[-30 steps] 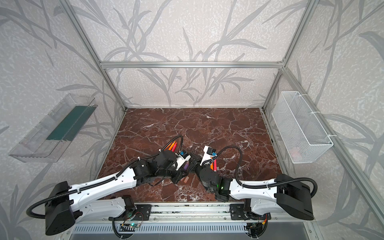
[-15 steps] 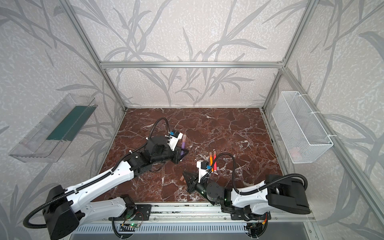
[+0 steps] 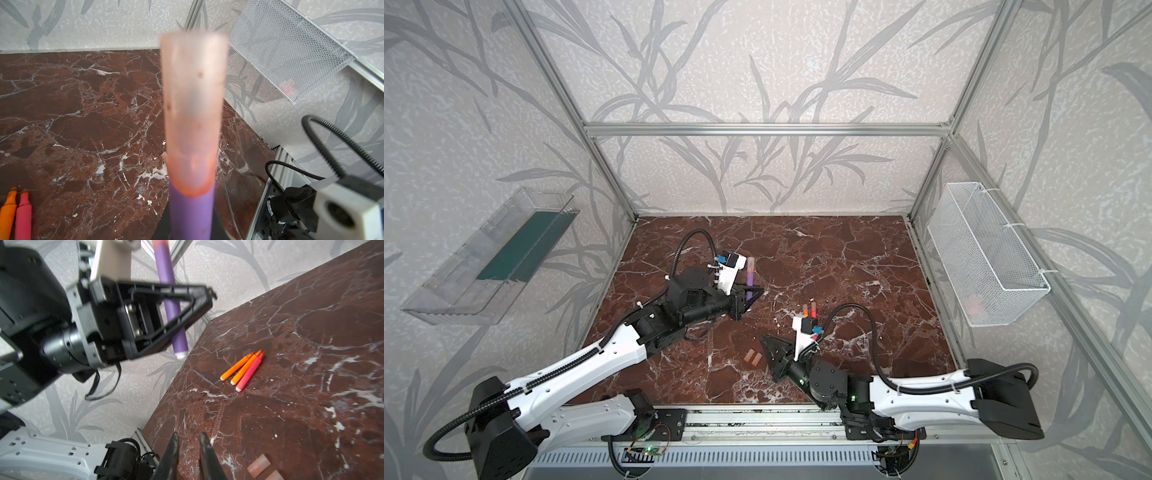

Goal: Insert the pens into the pen caps

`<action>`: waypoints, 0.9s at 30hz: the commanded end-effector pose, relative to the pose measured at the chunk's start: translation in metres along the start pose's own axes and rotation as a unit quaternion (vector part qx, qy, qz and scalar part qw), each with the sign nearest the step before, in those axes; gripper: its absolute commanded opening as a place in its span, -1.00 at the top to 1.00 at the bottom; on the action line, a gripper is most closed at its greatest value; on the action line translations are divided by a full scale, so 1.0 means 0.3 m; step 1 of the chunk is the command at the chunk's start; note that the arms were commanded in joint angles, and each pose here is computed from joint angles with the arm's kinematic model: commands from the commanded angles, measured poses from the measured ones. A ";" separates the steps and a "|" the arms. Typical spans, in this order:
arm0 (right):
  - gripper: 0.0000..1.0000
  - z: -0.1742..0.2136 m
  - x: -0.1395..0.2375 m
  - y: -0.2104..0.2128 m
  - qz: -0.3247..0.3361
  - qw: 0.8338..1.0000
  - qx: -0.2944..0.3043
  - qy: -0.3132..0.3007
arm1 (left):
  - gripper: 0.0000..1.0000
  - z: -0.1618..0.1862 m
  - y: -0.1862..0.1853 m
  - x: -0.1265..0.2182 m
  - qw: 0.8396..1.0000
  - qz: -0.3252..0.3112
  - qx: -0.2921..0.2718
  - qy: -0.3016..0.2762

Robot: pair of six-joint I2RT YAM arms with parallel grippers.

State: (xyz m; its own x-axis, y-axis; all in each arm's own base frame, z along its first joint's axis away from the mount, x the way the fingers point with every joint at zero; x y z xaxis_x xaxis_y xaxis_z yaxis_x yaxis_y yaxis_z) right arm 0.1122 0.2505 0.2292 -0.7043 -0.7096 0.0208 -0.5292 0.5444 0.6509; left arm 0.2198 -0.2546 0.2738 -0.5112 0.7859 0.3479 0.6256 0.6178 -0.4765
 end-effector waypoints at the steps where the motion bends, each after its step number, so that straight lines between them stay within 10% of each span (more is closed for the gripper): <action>1: 0.45 -0.072 0.039 -0.041 0.063 0.997 0.049 -0.009 | 1.00 0.044 -0.034 0.019 0.999 0.005 -0.038 0.004; 11: 0.07 -0.204 0.030 0.043 -0.006 0.997 0.074 -0.032 | 1.00 0.194 -0.145 0.014 0.995 0.033 -0.087 0.027; 27: 0.06 -0.204 -0.083 0.095 0.001 0.997 0.080 -0.017 | 1.00 0.244 -0.182 0.015 0.992 0.077 -0.087 0.039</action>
State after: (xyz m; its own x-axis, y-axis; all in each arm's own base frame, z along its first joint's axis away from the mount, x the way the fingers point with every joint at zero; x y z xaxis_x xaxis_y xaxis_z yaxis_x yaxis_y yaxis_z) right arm 0.1374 0.2541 0.2753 -0.7061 -0.7075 0.0284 -0.6023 0.6212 0.5013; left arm 0.1463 -0.2842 0.2328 -0.3831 0.8356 0.3938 0.7617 0.5269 -0.3770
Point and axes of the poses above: each gripper's point midway between its finger pads, its own x axis back along the fingers, its own y axis along the line the jaws close on, z = x × y, the point moved 5 cm from there along x, back along the fingers, and after that the axes turned 4 degrees about x, right-handed, at the moved point
